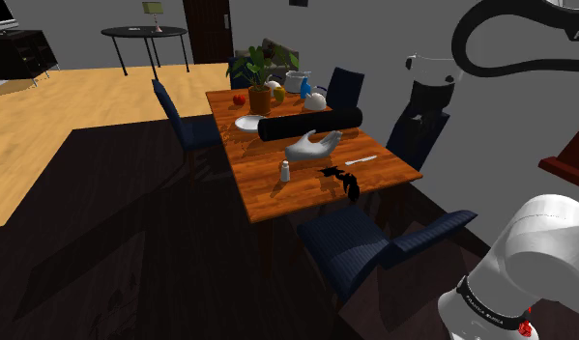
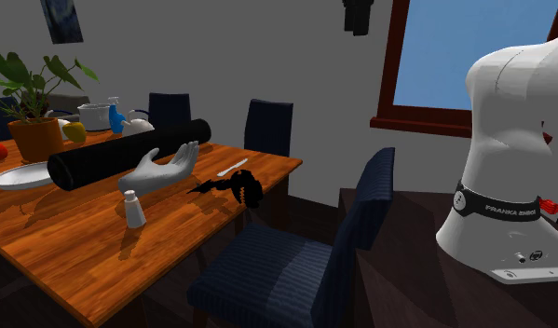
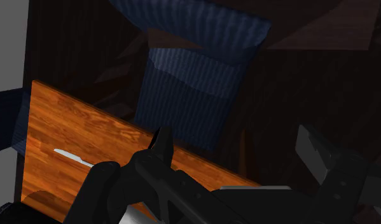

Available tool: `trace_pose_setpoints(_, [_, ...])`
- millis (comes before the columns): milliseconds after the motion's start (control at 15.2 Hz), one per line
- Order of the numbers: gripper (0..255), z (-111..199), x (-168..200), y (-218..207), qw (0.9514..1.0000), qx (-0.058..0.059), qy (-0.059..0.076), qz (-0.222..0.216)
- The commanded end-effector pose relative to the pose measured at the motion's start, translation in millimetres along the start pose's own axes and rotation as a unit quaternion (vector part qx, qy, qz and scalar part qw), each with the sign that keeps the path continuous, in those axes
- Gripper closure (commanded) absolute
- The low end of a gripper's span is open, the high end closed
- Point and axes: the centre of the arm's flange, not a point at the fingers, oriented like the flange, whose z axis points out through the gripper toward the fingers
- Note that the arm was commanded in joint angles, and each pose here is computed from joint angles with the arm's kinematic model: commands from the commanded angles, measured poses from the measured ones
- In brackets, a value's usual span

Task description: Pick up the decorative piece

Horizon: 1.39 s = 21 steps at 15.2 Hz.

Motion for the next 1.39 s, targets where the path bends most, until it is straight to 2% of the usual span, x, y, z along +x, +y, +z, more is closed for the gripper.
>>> trace_pose_setpoints(0, [0,0,0,0,1.0000,0.000,0.000,0.000])
trace_pose_setpoints(660, [0,80,100,45,0.9987,0.017,-0.011,0.047])
trace_pose_setpoints(1320, [0,164,194,97,0.9948,0.034,-0.021,0.094])
